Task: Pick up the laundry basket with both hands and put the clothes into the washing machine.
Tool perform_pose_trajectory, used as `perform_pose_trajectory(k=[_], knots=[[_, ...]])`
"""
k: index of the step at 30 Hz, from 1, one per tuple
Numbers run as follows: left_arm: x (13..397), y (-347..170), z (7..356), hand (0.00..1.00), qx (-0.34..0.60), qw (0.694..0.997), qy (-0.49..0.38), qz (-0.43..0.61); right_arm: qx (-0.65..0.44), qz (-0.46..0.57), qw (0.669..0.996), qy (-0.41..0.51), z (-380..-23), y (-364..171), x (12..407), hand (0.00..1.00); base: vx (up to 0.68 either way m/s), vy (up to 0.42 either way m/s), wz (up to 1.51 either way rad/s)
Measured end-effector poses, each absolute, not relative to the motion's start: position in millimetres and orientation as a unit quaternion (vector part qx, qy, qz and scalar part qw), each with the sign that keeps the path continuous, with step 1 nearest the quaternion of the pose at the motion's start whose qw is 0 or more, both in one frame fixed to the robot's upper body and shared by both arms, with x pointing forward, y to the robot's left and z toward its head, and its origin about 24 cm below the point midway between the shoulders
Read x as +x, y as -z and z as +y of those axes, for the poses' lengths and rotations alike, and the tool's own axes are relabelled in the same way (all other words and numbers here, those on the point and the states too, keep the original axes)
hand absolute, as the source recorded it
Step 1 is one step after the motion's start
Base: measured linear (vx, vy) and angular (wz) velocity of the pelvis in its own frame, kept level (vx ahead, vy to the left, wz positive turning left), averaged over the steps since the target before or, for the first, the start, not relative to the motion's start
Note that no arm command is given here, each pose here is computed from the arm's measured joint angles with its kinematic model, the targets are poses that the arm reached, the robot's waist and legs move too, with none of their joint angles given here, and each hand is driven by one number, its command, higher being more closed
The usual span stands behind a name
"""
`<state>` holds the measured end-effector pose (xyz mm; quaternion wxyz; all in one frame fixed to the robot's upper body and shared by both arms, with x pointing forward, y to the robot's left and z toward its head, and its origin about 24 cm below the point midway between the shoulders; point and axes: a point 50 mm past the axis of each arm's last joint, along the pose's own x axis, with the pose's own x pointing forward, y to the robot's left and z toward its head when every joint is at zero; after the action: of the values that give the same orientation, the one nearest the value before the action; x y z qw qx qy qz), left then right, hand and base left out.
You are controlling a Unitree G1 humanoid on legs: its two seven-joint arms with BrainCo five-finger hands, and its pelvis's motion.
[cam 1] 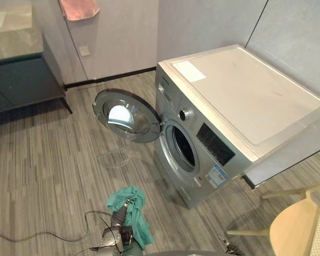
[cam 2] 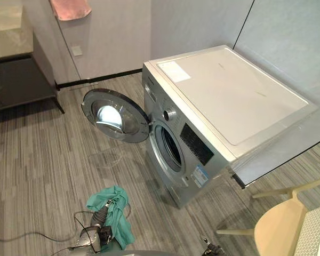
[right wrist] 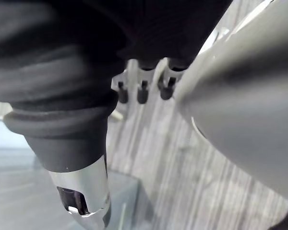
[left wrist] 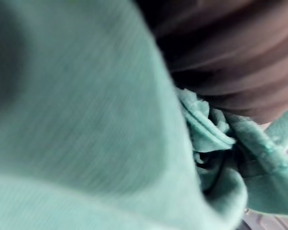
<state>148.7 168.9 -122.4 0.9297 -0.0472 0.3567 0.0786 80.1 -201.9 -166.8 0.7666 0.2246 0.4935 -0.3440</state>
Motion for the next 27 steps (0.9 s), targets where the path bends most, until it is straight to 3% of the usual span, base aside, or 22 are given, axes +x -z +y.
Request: perform_pose_trajectory(k=[5, 10, 16, 20, 27], knots=[[150, 121, 162, 1.0, -0.045, 0.932, -0.065, 0.353, 0.209, 0.467, 0.803, 0.305, -194, 159, 97, 0.0, 0.07, 0.284, -0.34], [153, 121, 157, 1.0, -0.055, 0.933, -0.065, 0.35, 0.217, 0.434, 0.83, 0.275, -177, 151, 116, 0.0, -0.03, -0.029, -0.65], [161, 121, 123, 1.0, -0.096, 0.927, -0.043, 0.359, 0.22, 0.425, 0.825, 0.299, -186, 151, 111, 0.0, 0.13, -0.108, 0.21], [179, 106, 113, 1.0, -0.101, 0.943, -0.02, 0.318, 0.226, 0.412, 0.829, 0.304, -189, 149, 115, 0.0, 0.15, -0.053, 0.18], [179, 98, 122, 1.0, -0.111, 0.949, -0.041, 0.292, 0.212, 0.415, 0.839, 0.28, -181, 146, 128, 0.0, 0.19, 0.178, -0.58]])
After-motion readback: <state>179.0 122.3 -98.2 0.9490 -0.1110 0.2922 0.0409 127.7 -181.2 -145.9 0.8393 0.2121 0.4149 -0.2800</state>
